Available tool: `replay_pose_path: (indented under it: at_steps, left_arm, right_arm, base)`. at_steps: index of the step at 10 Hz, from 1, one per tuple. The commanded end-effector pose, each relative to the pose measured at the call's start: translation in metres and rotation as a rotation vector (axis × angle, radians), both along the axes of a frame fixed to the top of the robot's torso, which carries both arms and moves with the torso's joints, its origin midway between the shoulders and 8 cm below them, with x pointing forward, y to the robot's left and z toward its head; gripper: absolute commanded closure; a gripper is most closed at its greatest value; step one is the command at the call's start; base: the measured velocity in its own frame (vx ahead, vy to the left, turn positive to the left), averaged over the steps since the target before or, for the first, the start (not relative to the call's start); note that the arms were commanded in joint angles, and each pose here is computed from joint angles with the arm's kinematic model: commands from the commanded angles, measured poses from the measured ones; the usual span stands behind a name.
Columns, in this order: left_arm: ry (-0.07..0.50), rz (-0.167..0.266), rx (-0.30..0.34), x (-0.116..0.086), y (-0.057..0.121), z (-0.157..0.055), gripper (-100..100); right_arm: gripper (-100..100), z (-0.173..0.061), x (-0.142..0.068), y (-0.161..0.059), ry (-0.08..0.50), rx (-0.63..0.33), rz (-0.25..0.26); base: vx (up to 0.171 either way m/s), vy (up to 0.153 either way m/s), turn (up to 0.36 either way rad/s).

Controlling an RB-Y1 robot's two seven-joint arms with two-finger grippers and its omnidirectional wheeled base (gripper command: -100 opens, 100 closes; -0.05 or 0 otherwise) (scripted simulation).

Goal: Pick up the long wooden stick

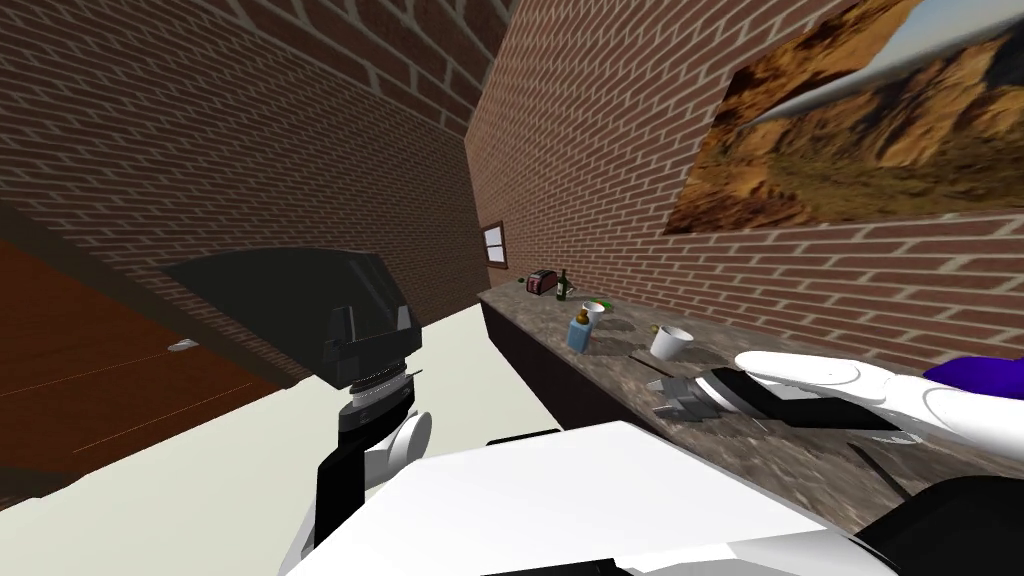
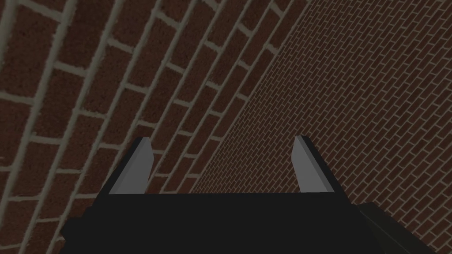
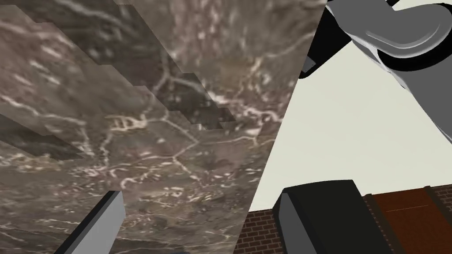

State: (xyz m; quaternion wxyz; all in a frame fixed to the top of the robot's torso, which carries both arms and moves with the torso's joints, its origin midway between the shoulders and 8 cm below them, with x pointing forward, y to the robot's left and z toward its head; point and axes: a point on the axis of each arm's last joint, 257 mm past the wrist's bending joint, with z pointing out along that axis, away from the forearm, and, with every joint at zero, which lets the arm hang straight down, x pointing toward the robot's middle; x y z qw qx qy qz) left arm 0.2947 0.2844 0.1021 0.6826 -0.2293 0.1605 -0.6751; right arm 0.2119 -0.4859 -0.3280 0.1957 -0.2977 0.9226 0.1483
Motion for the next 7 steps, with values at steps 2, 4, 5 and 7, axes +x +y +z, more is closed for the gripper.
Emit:
replay_pose_path:
  at_steps: [2,4,5,7]
  left_arm:
    - [0.0,0.0,0.0,0.0,0.0,0.0,0]
    - [0.0,0.0,0.0,0.0,0.0,0.0,0]
    - [0.0,0.0,0.0,0.0,0.0,0.0,0]
    - [0.0,0.0,0.0,0.0,0.0,0.0,0]
  right_arm:
    - [-100,0.001,-0.032,-0.06,0.094,-0.136,-0.006]
    - [-100,0.003,-0.046,-0.085,0.135,-0.187,-0.016]
    - [-100,0.005,-0.061,-0.107,0.174,-0.233,-0.03]
    - [-100,0.007,-0.077,-0.126,0.213,-0.272,-0.046]
  base:
    - [0.047,0.034,0.212]
    - [0.04,0.028,0.107]
    - [0.058,0.035,0.279]
    - [0.058,0.03,0.143]
